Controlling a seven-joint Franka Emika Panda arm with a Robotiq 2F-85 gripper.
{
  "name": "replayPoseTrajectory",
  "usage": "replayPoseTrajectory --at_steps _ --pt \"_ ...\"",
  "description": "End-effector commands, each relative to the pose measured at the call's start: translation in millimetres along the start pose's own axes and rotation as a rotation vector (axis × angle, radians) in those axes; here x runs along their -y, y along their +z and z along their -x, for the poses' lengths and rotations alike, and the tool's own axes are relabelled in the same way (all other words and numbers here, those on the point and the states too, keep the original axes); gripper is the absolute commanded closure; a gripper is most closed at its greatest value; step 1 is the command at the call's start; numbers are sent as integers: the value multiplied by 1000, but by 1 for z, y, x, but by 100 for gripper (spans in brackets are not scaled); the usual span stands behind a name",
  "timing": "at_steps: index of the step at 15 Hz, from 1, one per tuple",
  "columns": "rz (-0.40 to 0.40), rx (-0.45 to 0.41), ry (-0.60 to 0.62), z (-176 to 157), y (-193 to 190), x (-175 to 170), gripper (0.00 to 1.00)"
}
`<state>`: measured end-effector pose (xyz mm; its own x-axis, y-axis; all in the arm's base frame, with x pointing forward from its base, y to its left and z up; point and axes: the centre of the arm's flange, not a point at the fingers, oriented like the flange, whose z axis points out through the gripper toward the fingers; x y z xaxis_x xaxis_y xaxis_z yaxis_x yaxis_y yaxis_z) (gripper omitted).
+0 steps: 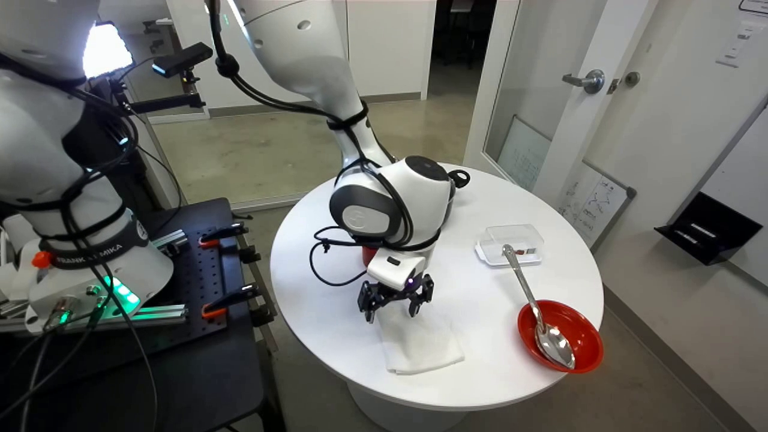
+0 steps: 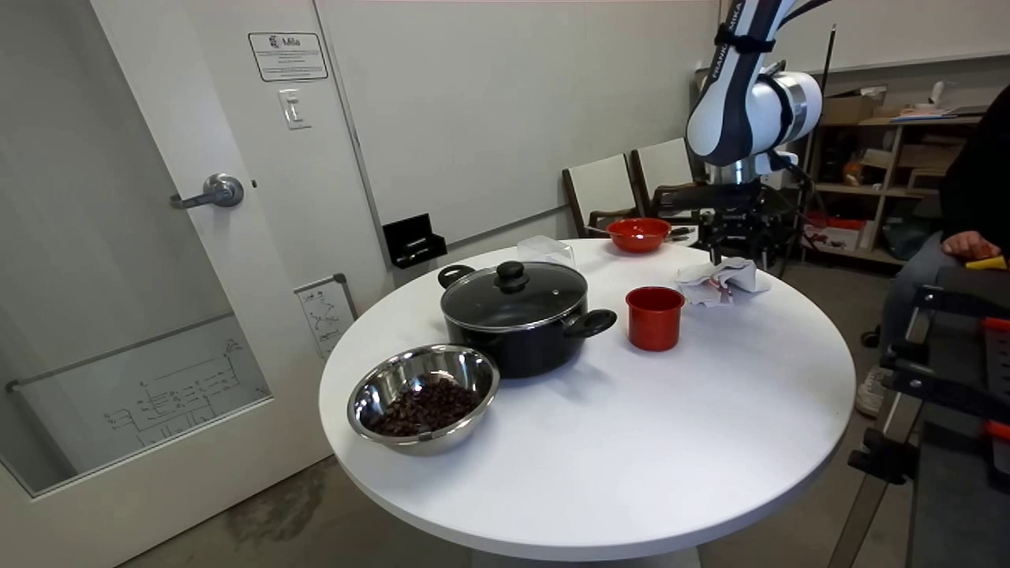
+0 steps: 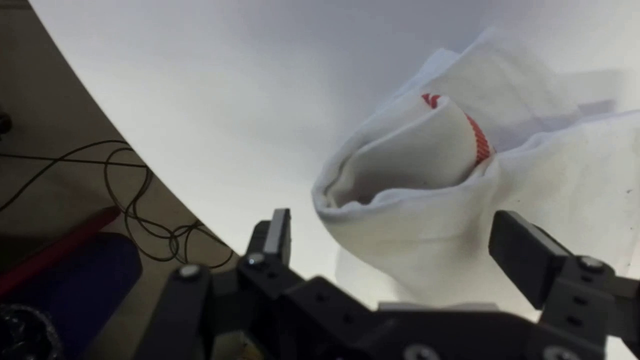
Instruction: Use the towel to wipe the table
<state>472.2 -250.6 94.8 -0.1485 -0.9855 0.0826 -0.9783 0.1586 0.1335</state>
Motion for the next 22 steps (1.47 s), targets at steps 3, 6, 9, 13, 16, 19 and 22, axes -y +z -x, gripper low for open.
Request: replayPoseTrajectory --at_steps 3,6,9,13,16,19,22 --pt "-35 96 -163 6 19 19 25" --pt "-6 96 -209 13 27 22 42" --pt "22 95 -246 18 35 26 65" --pt "39 49 -268 19 39 32 96" --pt "21 -1 -215 10 29 37 96" --pt "-4 -62 -210 17 21 53 96" --pt "3 -42 -260 39 36 72 96"
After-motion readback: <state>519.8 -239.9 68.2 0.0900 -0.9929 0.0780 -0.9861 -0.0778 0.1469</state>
